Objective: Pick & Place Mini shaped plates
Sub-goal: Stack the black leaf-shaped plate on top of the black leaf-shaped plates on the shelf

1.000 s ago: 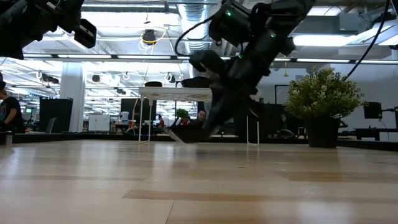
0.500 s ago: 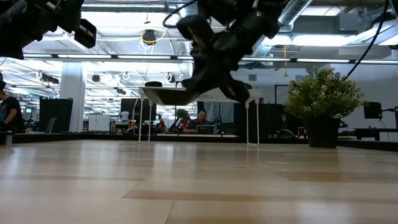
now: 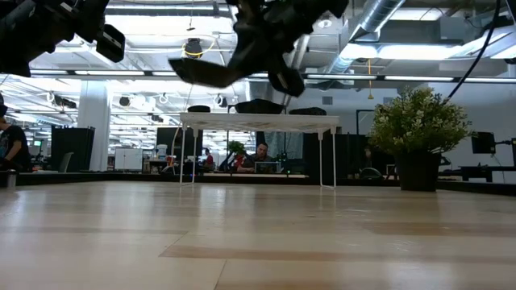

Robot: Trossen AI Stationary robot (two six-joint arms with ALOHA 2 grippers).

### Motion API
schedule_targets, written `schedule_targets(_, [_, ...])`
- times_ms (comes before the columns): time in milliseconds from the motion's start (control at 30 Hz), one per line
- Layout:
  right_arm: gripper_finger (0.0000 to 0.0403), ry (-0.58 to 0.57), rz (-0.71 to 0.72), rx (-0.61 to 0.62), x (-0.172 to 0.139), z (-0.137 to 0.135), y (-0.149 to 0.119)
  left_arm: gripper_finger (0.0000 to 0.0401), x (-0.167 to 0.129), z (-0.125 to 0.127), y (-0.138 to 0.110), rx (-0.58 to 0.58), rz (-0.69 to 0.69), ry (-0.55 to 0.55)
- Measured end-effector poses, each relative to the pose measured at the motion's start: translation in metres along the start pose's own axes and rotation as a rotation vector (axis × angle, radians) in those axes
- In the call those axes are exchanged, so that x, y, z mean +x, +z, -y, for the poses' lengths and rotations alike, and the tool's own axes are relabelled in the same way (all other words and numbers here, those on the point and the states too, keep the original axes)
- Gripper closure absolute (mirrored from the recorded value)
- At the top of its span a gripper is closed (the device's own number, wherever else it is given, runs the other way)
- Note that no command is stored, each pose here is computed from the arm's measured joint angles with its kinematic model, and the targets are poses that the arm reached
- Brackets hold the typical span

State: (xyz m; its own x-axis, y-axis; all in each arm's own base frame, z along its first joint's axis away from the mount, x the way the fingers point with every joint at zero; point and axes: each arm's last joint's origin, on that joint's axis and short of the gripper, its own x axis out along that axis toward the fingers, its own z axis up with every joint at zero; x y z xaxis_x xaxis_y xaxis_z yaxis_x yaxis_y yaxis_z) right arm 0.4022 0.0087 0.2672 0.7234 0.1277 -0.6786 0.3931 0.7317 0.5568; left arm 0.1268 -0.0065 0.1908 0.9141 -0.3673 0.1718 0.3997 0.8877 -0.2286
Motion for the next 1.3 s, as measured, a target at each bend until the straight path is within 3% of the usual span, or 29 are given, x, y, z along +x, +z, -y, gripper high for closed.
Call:
schedule_targets(400, [0.0403,-0.022,0.0,-0.095,-0.041,-0.03,0.029,0.0304,0.0,0.0,0.0,0.0,0.0,0.0])
schedule_targets(667, [0.0403,-0.056,0.001,-0.117,-0.075,-0.036,0.051,0.0304,0.0,0.0,0.0,-0.006,0.0,0.0])
schedule_targets(1033, [0.0403,-0.153,-0.017,-0.156,-0.131,-0.023,0.081,0.0304,0.0,0.0,0.0,-0.071,0.004,-0.002])
schedule_targets(1300, [0.0403,-0.269,-0.083,-0.241,-0.178,0.008,0.098,0.0304,0.0,0.0,0.001,-0.06,0.006,-0.003])
